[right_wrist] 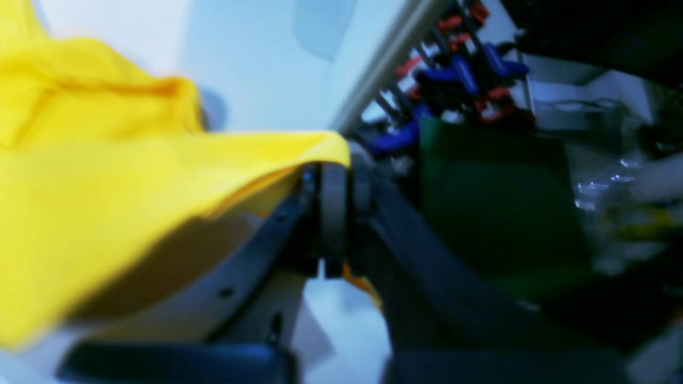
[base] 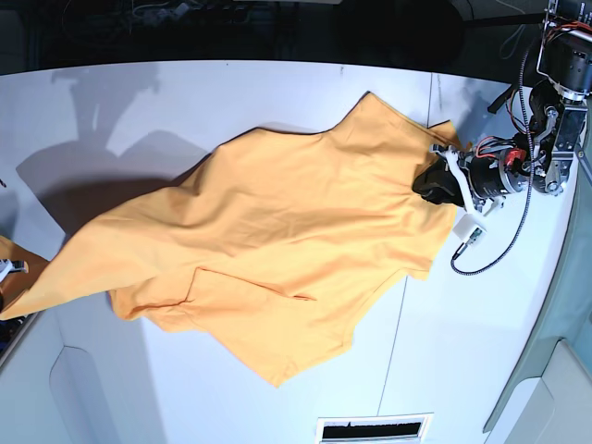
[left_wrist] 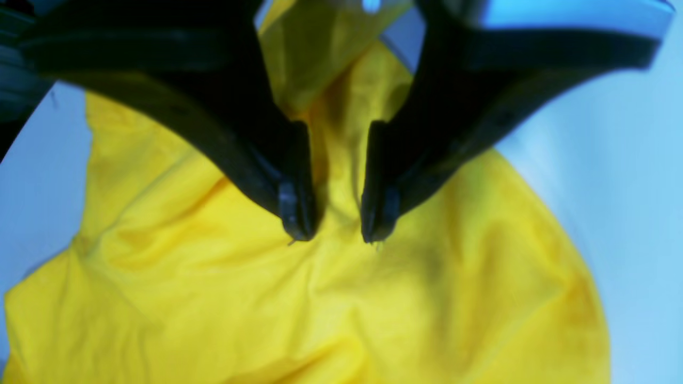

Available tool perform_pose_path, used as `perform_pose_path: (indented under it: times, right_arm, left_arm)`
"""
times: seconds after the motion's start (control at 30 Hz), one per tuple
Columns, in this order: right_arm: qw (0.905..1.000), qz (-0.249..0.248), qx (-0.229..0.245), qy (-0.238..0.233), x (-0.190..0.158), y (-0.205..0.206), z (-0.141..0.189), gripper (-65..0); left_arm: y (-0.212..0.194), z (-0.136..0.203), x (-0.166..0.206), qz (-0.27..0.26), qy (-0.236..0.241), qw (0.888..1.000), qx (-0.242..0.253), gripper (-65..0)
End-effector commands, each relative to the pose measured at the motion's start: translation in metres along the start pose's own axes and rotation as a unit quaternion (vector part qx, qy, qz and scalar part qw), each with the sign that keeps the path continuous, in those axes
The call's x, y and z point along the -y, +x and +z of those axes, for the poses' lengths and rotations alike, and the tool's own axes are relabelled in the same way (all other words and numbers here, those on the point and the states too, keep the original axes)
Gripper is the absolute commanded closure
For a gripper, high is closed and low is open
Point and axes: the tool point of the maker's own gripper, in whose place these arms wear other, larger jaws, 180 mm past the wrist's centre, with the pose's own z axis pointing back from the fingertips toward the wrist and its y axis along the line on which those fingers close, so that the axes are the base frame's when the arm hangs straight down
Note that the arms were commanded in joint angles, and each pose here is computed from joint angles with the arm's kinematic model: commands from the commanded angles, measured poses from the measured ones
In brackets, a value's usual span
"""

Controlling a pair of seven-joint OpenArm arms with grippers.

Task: Layout the t-shirt on the table in an organized manner, then fold the t-shirt properly
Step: 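Drag the grasped fabric with the right gripper away from the left gripper, then bring the right gripper back over the shirt and grasp its hem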

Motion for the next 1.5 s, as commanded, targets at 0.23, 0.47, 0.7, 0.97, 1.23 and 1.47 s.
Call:
perform_pose_path:
  times: [0.23,0.47,0.7,0.97,1.23,1.47]
  right_arm:
    - [0.9917,-0.109,0.0,0.069,-0.029,0.001,-0.042,-23.8]
    - [0.9646,-0.161,-0.072,0.196,-0.115,-0.048,-0.047,-23.8]
    - [0.9591,-0.188,-0.06,0.203,-0.14,-0.08,-0.009,-23.8]
    - [0.9431,-0.284,-0.09,0.149,-0.12,-0.152,0.017,-23.7]
    - [0.9348,-0.322,-0.084,0.124,-0.118,-0.176,-0.005,0.0]
    - [0.9203,-0.348,-0.086,0.158,-0.134,-0.172,-0.032,0.0]
  left_arm:
    - [-0.024,0.006,-0.008,0.005,0.009,0.999,-0.052,-18.0]
    - [-0.019,0.006,-0.009,0.006,0.01,0.999,-0.046,-18.0]
    - [-0.022,0.01,-0.013,0.006,0.012,0.998,-0.055,-18.0]
    - [0.024,0.016,0.006,0.0,-0.017,1.0,0.014,-18.0]
    - [0.063,0.022,0.021,-0.03,-0.016,0.998,0.06,-18.0]
    - [0.067,0.012,0.034,-0.029,-0.026,0.997,0.067,-18.0]
